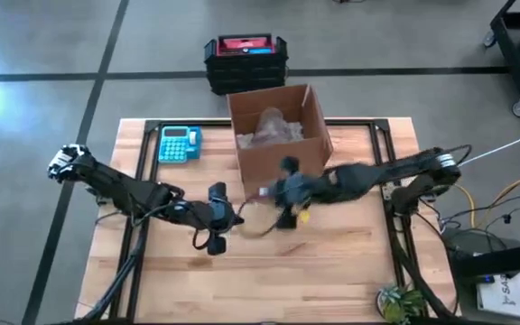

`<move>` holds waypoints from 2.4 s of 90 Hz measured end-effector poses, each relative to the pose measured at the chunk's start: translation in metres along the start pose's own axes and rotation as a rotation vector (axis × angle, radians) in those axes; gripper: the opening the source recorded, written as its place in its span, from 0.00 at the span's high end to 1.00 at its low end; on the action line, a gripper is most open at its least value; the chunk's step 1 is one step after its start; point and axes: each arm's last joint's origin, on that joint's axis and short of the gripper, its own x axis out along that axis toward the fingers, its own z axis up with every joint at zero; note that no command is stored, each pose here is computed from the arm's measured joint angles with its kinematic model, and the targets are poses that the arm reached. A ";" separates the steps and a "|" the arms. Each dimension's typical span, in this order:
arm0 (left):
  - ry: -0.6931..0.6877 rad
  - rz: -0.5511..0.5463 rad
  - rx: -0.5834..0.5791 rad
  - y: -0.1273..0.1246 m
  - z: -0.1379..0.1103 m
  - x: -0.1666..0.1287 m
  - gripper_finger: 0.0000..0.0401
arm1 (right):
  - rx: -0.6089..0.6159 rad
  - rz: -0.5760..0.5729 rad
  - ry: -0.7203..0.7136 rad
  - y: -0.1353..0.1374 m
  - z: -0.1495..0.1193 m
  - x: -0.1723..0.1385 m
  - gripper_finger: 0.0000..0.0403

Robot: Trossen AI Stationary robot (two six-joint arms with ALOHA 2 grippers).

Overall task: Wrap mug
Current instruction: Put the white styrofoam into the cardboard box, then adjust the cardboard box

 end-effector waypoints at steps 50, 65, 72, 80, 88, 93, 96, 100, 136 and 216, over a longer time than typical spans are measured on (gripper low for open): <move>-0.005 -0.001 -0.009 0.000 0.001 0.000 0.99 | 0.340 -0.222 0.065 -0.173 -0.044 0.029 0.76; 0.011 0.002 -0.003 0.000 -0.001 0.000 0.99 | 0.267 -0.207 0.079 -0.168 -0.042 0.019 0.58; 0.019 0.005 0.006 0.000 -0.002 0.000 0.99 | 0.258 -0.195 0.082 -0.167 -0.036 0.000 0.52; 0.014 0.007 0.006 0.000 -0.001 -0.001 0.99 | 0.294 -0.140 0.094 -0.161 -0.030 -0.031 0.48; 0.010 0.006 0.007 0.001 -0.001 -0.003 1.00 | 0.317 -0.021 0.081 -0.147 -0.030 -0.059 0.47; 0.002 0.016 0.021 0.002 0.000 -0.006 1.00 | 0.315 0.066 0.049 -0.134 -0.032 -0.071 0.48; -0.007 0.050 0.036 0.004 0.000 -0.007 1.00 | 0.315 0.115 0.048 -0.126 -0.037 -0.075 0.49; -0.014 0.111 0.052 0.007 -0.001 -0.008 1.00 | 0.330 0.152 0.066 -0.117 -0.046 -0.080 0.51; -0.063 0.071 -0.007 0.037 -0.013 -0.037 1.00 | 0.362 0.349 -0.185 -0.022 -0.165 -0.096 0.90; -0.434 -0.072 -0.122 0.074 -0.146 -0.023 0.99 | 0.414 0.390 -0.443 0.002 -0.276 -0.080 0.84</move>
